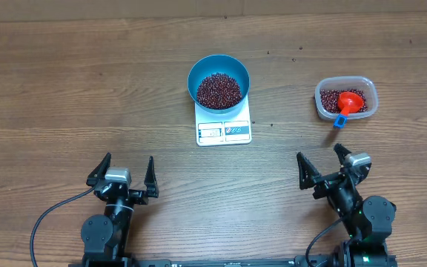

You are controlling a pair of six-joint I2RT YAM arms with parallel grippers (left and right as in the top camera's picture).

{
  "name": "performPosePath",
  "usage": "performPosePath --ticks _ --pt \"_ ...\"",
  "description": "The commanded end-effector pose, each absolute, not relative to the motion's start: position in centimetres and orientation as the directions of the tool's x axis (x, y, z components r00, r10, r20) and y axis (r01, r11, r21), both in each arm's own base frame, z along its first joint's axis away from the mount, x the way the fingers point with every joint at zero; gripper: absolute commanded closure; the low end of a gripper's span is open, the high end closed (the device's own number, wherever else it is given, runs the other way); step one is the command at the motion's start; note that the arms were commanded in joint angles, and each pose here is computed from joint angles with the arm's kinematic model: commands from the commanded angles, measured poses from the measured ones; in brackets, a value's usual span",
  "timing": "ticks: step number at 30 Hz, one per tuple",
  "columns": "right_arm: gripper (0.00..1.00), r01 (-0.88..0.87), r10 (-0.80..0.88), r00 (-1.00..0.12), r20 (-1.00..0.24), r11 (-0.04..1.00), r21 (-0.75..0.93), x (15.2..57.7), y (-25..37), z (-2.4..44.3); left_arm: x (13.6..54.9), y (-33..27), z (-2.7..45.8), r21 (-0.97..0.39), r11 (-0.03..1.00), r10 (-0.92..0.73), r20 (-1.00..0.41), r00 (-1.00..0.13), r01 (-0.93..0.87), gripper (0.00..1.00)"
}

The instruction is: Scoop item into bowl and weigh 150g on scale

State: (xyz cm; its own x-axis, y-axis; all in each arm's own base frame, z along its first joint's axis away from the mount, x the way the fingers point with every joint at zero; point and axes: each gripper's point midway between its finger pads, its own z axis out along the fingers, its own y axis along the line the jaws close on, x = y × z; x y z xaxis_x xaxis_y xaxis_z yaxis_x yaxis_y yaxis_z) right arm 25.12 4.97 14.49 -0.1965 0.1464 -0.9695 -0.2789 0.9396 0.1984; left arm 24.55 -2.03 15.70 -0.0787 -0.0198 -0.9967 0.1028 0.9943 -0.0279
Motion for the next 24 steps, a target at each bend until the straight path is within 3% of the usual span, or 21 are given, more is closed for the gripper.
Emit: performPosePath --ticks 1,24 --pt "0.0 -0.246 0.152 -0.22 -0.964 0.947 0.205 24.7 4.6 13.5 24.5 -1.8 15.6 -0.011 0.995 -0.004 -0.997 -0.075 0.094 0.0" --pt "0.0 -0.297 0.141 -0.048 -0.989 0.943 0.149 23.9 5.2 17.5 24.5 -1.8 15.6 -0.011 0.995 -0.004 -0.997 -0.075 0.094 0.01"
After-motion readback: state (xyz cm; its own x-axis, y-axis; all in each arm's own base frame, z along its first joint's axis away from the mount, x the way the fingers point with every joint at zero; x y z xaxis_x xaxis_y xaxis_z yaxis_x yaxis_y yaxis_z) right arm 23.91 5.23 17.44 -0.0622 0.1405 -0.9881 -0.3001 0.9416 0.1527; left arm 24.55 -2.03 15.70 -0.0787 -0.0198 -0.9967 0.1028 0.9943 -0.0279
